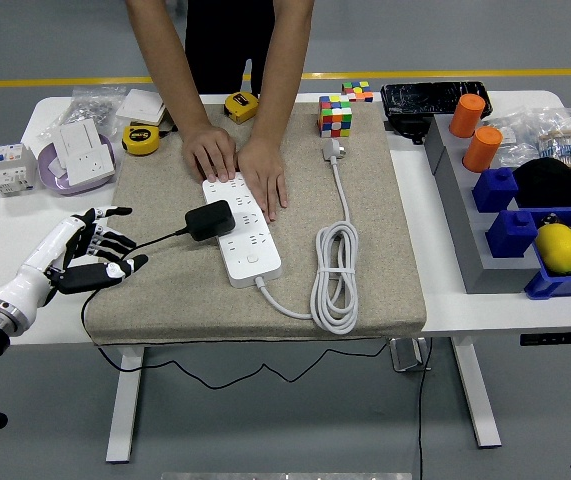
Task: Pick up the plug,place it near the board,insert it into the board,press the button
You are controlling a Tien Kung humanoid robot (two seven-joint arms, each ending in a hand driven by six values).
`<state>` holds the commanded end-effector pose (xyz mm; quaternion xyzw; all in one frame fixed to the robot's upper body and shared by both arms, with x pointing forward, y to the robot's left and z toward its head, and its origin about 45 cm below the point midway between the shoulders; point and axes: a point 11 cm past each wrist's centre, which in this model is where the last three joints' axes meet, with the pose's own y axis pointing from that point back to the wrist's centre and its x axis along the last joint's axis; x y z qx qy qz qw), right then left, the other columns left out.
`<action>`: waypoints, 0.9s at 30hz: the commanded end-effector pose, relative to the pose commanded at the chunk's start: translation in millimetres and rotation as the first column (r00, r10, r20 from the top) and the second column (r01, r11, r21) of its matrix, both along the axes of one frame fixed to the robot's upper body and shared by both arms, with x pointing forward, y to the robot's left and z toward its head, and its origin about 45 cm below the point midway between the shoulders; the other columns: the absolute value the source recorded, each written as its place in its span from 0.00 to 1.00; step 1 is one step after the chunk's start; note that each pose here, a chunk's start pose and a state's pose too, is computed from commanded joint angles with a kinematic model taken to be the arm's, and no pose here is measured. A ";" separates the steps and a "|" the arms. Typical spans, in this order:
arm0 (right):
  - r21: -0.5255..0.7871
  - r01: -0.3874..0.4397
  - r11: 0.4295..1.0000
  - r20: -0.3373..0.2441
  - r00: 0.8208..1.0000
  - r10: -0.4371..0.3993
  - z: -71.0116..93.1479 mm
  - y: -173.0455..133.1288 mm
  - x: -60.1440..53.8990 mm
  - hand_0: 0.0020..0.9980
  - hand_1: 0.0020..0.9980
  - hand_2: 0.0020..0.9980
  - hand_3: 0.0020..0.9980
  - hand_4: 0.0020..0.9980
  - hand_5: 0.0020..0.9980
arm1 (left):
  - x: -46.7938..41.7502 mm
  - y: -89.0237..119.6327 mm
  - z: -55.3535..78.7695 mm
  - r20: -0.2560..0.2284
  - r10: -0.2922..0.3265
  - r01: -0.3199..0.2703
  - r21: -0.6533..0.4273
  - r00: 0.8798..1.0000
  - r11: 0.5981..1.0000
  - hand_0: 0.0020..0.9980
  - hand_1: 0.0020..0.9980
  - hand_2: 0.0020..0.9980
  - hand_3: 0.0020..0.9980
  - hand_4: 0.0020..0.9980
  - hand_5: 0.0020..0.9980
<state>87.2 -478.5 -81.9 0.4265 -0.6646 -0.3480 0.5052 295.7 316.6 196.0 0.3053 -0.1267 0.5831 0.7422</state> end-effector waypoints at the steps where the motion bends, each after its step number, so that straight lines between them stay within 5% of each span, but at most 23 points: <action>1: 0.001 0.000 1.000 0.000 1.000 0.000 -0.1 0.2 0.0 1.00 0.79 0.72 0.73 1.00 0.83 | 1.4 0.1 -1.2 -0.011 -0.011 0.011 0.039 1.000 0.999 0.19 0.04 0.17 0.67 0.45 0.01; 16: 0.005 0.006 1.000 0.013 1.000 -0.006 -0.9 3.0 2.3 1.00 0.79 0.72 0.73 1.00 0.83 | 8.1 -17.5 -8.2 -0.068 -0.058 0.066 0.133 0.996 0.989 0.17 0.01 0.15 0.67 0.46 0.00; 17: 0.006 0.010 1.000 0.015 1.000 -0.010 -1.1 3.1 1.5 1.00 0.79 0.72 0.73 1.00 0.83 | 8.6 -19.9 -8.6 -0.070 -0.060 0.069 0.134 0.996 0.989 0.16 0.01 0.14 0.69 0.64 0.00; 27: 0.018 0.029 0.999 0.003 1.000 -0.029 -6.1 8.2 -12.6 1.00 0.79 0.72 0.73 1.00 0.84 | 17.9 -32.0 -11.4 -0.061 -0.038 0.044 0.103 0.997 0.994 0.15 0.00 0.15 0.78 0.63 0.00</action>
